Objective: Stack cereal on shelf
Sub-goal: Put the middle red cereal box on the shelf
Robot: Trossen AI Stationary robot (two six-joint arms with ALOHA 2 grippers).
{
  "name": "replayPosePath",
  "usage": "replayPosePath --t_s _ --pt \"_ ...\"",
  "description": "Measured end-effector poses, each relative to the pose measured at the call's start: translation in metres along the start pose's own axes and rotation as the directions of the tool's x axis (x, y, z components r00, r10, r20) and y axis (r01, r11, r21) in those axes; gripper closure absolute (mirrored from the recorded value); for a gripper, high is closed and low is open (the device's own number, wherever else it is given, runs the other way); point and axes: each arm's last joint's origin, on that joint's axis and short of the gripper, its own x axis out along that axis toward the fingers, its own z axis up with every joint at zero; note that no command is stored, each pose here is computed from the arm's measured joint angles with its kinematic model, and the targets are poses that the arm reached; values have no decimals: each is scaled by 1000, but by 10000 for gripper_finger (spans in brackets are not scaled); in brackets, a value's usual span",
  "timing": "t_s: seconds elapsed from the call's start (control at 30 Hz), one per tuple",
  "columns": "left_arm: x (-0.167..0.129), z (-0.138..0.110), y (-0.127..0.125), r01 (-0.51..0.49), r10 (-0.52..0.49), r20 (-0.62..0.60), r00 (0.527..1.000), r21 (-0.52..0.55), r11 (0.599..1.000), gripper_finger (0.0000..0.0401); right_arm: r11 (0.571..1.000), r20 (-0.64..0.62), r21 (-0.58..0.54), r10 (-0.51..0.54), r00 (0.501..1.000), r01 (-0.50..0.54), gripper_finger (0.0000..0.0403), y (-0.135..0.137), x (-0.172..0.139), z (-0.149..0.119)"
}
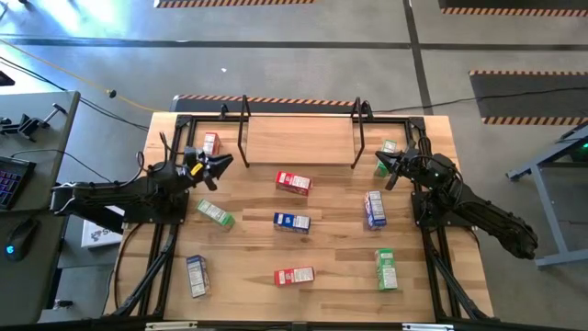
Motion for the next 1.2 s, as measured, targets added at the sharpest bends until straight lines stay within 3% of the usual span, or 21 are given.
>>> replayPosePath --t_s 0.17,0.37,0.5,0.6,0.8,0.97,1.2 --pt "0 4 -1 -15 19 52 998 -87 996 311 1000 0 0 0 1000 0 403 0 0 0" --pt "0 6 -7 140 -138 26 990 -62 988 311 1000 0 0 0 1000 0 403 0 0 0" --pt "0 15 -14 218 -212 99 972 -52 975 311 1000 0 0 0 1000 0 403 0 0 0" --pt "3 26 -24 284 -280 86 956 -41 958 316 1000 0 0 0 1000 0 403 0 0 0" --pt "24 44 -48 317 -315 -33 949 100 943 370 1000 0 0 0 1000 0 403 0 0 0" --pt "53 61 -75 403 -377 -145 915 248 881 396 1000 0 0 0 1000 0 403 0 0 0" --pt "102 69 -101 416 -245 -456 856 326 849 397 1000 0 0 0 1000 0 403 0 0 0"
